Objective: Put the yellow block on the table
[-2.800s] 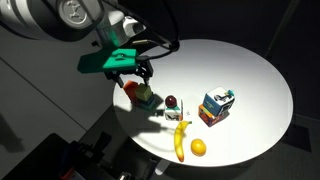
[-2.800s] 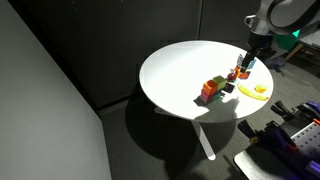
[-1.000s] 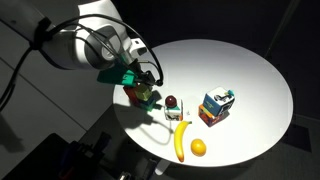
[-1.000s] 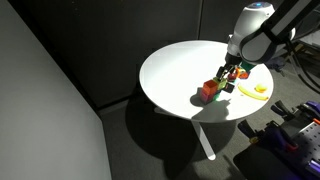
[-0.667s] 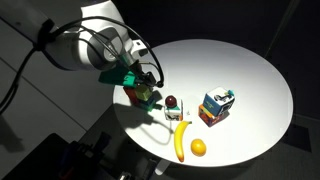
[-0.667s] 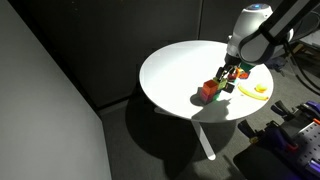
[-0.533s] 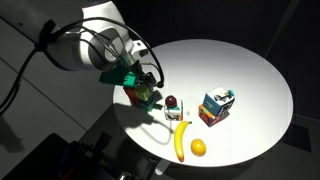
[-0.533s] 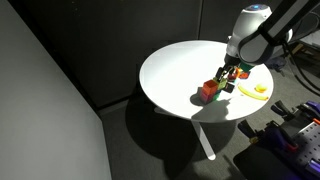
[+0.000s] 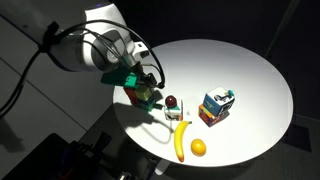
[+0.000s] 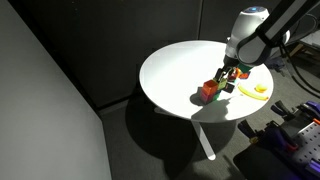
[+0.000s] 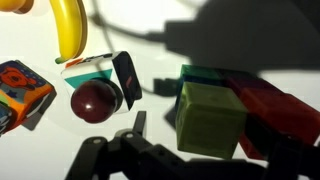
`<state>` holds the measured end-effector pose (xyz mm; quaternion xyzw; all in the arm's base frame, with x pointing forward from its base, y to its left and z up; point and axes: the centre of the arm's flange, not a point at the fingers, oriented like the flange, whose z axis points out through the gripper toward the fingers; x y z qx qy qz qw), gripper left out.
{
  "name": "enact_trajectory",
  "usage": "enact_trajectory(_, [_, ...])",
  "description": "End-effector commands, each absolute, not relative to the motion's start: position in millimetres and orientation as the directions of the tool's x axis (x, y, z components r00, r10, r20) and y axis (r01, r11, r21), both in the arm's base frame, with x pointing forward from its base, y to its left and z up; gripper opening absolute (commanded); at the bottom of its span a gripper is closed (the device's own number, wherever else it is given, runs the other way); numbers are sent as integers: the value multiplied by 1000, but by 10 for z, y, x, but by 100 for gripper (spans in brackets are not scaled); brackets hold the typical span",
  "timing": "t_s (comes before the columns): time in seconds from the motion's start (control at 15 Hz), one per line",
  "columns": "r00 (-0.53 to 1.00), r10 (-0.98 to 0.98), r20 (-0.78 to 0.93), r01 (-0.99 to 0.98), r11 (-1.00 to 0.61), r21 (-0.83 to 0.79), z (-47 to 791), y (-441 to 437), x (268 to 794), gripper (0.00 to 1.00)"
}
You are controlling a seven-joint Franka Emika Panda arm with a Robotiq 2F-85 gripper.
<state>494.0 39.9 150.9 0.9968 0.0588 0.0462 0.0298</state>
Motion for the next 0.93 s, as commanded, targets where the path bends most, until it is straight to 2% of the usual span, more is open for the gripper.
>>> enact_trajectory(0.0, [990, 105, 96, 99, -992, 72, 1492, 414, 5008, 100])
enact_trajectory(0.87, [989, 107, 97, 102, -993, 59, 1566, 448, 5017, 100])
